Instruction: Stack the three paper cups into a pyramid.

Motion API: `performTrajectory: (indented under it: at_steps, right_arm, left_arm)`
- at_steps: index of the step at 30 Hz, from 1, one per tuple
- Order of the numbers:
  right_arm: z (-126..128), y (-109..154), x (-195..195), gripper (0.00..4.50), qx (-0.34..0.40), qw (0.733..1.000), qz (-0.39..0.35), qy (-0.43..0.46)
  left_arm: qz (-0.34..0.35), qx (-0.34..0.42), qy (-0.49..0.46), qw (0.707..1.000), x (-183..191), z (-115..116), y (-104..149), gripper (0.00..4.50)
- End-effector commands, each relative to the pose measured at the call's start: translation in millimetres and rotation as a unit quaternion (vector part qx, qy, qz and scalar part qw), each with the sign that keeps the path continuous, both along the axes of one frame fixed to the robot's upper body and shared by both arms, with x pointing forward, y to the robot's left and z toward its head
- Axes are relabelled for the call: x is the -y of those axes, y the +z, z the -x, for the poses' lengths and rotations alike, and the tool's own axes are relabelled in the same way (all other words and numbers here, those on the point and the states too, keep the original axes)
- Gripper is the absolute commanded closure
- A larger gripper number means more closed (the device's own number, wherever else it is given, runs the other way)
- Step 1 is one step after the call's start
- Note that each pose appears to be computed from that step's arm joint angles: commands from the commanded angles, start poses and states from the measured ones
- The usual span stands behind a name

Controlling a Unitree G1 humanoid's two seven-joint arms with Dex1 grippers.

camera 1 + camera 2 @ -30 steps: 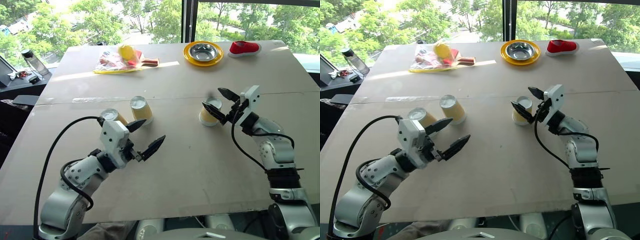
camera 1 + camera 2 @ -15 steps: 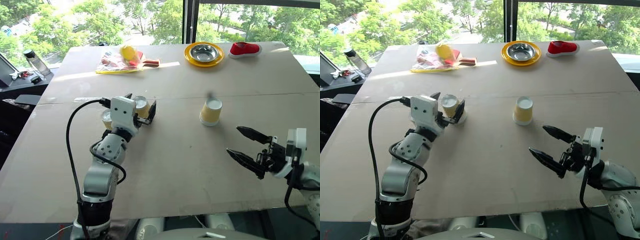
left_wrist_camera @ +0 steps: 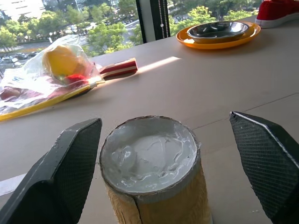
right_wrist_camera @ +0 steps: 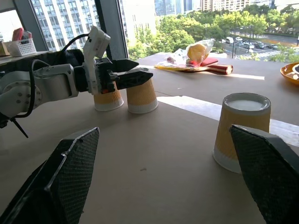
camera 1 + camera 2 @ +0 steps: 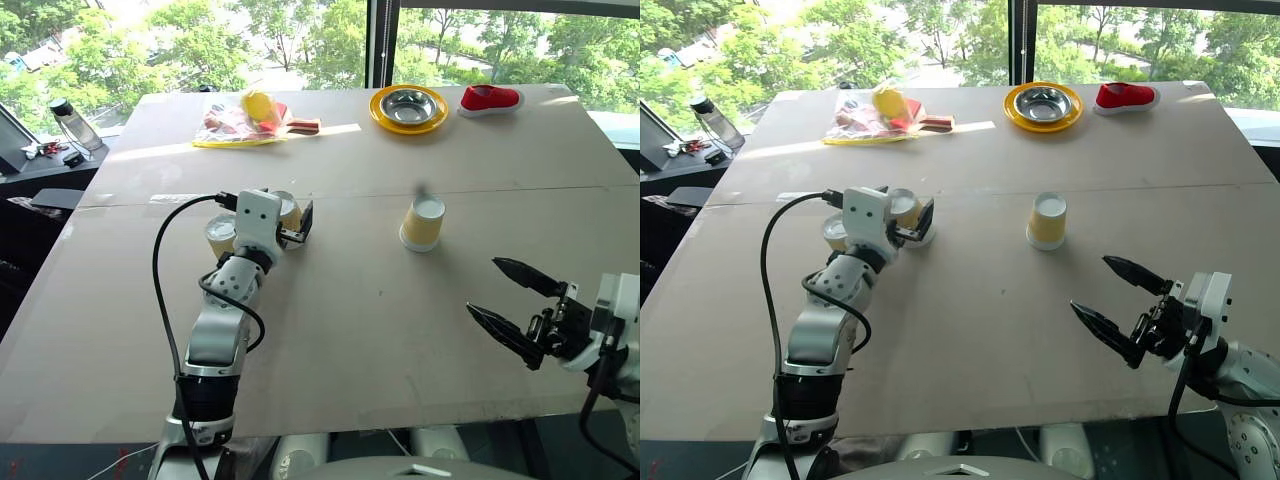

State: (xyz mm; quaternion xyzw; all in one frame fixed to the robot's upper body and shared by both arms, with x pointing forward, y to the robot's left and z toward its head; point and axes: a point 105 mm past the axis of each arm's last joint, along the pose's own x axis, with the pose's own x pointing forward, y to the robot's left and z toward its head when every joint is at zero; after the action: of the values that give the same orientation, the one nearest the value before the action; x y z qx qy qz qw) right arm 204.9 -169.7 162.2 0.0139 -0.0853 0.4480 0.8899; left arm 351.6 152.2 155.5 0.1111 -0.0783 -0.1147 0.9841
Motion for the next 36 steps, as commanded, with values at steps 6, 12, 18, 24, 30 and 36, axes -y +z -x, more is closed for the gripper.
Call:
performTrajectory:
  at_steps: [6,12,18,24,30,36]
  right_arm:
    - [1,17,-5,0.0,0.032,0.999,0.001,0.001]
    - [-3,20,-8,0.0,0.037,0.999,0.001,0.003]
    - [-4,20,-8,0.0,0.039,0.999,0.004,0.002]
    - [-6,20,-8,0.0,0.04,0.999,0.005,0.002]
    - [-7,20,-8,0.0,0.042,0.999,0.005,0.001]
    - [-7,20,-9,0.0,0.043,0.999,0.005,0.0]
  left_arm:
    - [0.004,0.006,0.005,1.0,3,-3,9,2.42]
    - [0.014,0.01,0.013,1.0,2,-2,12,3.28]
    - [0.033,0.032,0.0,0.999,4,2,21,3.28]
    - [0.049,0.074,0.001,0.996,3,8,42,3.05]
    - [0.06,0.084,0.055,0.993,1,9,49,0.73]
    - [0.051,0.019,0.09,0.994,-5,0,19,0.09]
